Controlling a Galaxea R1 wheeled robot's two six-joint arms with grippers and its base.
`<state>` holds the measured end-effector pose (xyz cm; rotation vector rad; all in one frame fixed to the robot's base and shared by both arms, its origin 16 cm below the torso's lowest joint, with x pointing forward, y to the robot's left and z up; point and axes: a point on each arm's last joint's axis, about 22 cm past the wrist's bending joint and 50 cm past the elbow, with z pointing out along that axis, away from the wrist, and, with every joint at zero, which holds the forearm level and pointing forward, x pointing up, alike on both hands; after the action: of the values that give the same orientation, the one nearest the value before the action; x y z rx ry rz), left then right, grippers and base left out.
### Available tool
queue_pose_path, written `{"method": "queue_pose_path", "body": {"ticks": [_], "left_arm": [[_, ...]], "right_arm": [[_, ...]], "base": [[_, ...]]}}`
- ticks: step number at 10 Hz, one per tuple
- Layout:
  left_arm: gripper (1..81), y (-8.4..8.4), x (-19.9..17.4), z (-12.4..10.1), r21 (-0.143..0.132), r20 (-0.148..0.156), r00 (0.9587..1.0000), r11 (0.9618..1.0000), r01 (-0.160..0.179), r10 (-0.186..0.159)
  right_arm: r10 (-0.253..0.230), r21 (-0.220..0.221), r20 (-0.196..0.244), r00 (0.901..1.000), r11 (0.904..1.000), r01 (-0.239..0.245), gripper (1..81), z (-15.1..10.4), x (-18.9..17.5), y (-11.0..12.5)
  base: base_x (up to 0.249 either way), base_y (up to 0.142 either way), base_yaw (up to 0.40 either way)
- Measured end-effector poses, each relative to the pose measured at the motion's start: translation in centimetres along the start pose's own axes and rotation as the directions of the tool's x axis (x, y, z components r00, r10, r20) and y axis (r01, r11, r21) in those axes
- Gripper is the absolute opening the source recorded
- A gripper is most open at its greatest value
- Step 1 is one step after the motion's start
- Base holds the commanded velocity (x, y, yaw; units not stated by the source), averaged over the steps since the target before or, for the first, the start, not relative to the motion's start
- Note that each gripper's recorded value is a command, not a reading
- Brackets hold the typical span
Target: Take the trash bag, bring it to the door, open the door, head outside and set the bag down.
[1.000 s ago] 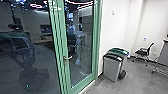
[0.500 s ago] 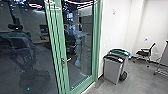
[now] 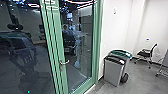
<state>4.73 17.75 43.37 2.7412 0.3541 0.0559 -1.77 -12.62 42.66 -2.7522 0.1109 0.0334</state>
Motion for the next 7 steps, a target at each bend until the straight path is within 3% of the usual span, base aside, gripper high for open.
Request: {"method": "queue_pose_path", "body": {"ticks": [7], "left_arm": [[1.0, -0.02, 0.01, 0.00, 0.001, 0.000, 1.0000, 1.0000, 0.000, 0.000]], "right_arm": [[0.001, 0.000, 0.001, 1.0000, 1.0000, -0.001, 81.1, 0.01, -0.15, 0.01]], "base": [[0.161, 0.000, 0.000]]}}
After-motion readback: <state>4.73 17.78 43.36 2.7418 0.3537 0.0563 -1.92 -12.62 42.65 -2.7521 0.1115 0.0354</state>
